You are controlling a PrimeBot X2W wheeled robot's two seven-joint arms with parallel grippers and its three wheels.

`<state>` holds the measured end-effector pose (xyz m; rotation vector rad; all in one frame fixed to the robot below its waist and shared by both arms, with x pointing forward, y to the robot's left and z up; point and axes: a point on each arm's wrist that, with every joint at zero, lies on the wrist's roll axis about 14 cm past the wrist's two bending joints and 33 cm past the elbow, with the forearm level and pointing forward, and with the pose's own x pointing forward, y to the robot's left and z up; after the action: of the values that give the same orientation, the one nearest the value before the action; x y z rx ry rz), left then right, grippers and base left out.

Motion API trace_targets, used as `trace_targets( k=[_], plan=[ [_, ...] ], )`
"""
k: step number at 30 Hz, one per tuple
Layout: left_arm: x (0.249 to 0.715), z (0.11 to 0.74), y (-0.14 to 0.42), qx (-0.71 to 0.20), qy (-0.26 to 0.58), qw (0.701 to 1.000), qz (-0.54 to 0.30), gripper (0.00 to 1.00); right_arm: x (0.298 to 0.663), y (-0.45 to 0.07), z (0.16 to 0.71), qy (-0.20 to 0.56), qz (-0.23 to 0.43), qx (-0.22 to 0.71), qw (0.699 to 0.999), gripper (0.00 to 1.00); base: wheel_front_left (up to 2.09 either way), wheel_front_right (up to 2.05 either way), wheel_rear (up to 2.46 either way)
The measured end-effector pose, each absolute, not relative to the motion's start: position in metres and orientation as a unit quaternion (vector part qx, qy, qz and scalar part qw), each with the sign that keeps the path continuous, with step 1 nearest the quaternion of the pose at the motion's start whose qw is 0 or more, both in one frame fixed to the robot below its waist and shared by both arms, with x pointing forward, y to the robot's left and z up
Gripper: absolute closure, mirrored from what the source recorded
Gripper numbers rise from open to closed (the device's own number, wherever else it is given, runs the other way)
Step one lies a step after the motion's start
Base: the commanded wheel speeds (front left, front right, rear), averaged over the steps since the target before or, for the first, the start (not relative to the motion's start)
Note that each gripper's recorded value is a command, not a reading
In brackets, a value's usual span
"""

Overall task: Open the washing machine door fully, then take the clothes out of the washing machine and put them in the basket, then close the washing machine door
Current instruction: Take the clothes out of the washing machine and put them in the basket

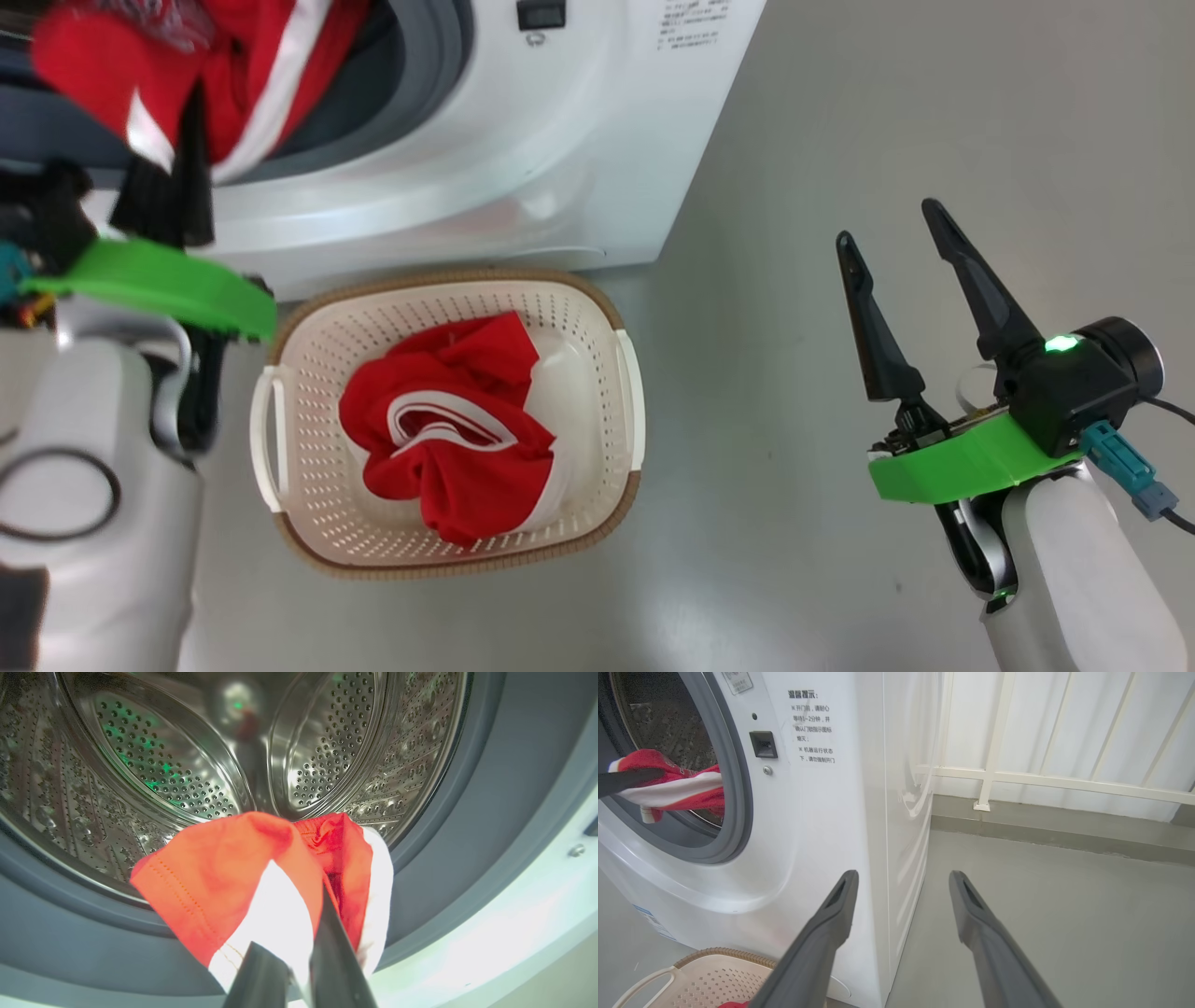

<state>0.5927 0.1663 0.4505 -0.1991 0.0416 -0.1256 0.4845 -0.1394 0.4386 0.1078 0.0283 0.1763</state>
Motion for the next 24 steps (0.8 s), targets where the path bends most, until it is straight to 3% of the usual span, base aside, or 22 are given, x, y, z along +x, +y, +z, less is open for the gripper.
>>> trace_targets(
  k=[24],
  plan=[
    [0.477, 0.507, 0.180, -0.099, -0.021, 0.994, -0.039, 1.00, 0.444, -0.133, 0.506, -0.047, 0.099, 0.054, 0.993, 0.00, 0.00, 0.00, 0.00]
  ],
)
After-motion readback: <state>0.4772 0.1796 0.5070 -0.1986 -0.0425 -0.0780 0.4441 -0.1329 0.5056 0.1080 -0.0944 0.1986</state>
